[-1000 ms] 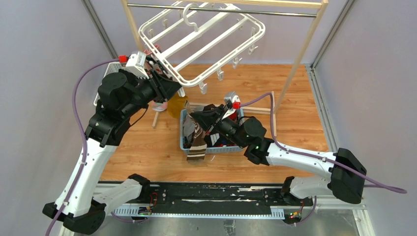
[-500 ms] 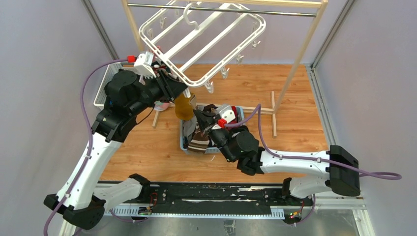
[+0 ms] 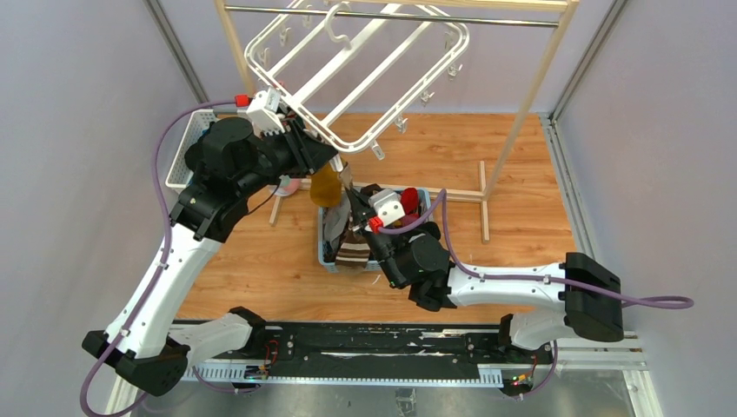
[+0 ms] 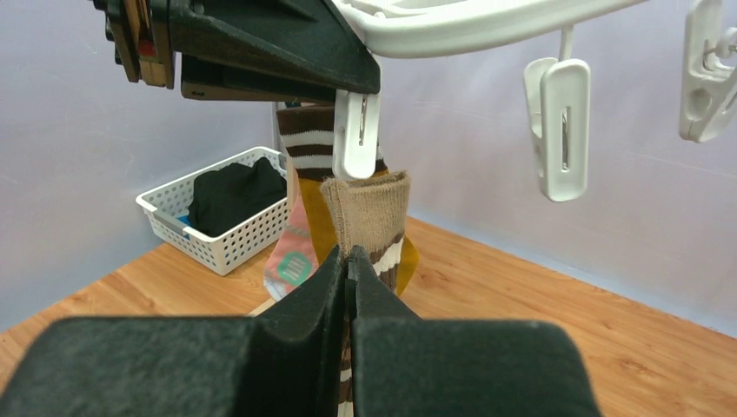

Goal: Clip the socks to the hanger
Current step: Clamp the sock onto the hanger.

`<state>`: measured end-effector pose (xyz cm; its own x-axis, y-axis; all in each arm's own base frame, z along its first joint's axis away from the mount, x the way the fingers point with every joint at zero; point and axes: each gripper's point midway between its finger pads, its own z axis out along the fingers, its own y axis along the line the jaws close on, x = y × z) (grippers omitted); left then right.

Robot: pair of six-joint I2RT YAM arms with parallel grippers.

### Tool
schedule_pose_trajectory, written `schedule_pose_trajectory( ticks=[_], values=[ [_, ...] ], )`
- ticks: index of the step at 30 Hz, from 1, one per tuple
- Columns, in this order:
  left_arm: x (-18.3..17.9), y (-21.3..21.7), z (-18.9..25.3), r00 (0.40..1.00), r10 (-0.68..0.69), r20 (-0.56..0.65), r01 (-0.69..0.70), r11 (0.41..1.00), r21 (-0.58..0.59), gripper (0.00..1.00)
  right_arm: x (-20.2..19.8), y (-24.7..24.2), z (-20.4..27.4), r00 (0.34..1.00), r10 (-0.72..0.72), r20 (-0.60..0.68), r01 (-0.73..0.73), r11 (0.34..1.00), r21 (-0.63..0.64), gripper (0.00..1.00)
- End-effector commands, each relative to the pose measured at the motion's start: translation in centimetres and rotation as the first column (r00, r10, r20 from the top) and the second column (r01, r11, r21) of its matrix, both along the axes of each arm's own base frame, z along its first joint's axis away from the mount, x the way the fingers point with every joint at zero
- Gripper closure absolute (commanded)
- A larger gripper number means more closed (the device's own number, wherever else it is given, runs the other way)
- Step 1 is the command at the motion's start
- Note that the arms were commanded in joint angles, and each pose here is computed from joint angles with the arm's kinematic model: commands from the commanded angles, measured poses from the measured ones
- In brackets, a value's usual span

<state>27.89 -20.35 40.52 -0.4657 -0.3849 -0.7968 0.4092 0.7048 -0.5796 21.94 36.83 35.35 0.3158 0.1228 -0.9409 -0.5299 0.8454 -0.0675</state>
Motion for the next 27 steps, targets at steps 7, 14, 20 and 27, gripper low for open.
schedule_pose_trajectory(
  ticks=[7, 14, 20, 27],
  values=[
    [0.6, 0.3, 0.9, 0.999, 0.046, 0.007, -0.046, 0.999, -0.013, 1.00, -0.1, 0.2, 2.9, 0.998, -0.032, 0.048, 0.029, 0.997, 0.065, 1.00],
    [0.5, 0.4, 0.9, 0.999, 0.050, 0.005, -0.050, 0.999, -0.014, 1.00, -0.1, 0.5, 3.3, 0.998, -0.030, 0.057, 0.026, 0.997, 0.075, 1.00],
    [0.5, 0.5, 0.9, 0.999, 0.054, 0.005, -0.054, 0.998, -0.016, 1.00, 0.1, 0.1, 4.3, 0.996, -0.058, 0.074, 0.050, 0.993, 0.105, 1.00],
    [0.5, 0.5, 1.1, 0.998, 0.058, 0.009, -0.058, 0.998, -0.017, 1.00, 0.2, -0.2, 4.9, 0.993, -0.078, 0.086, 0.066, 0.989, 0.132, 1.00]
  ],
)
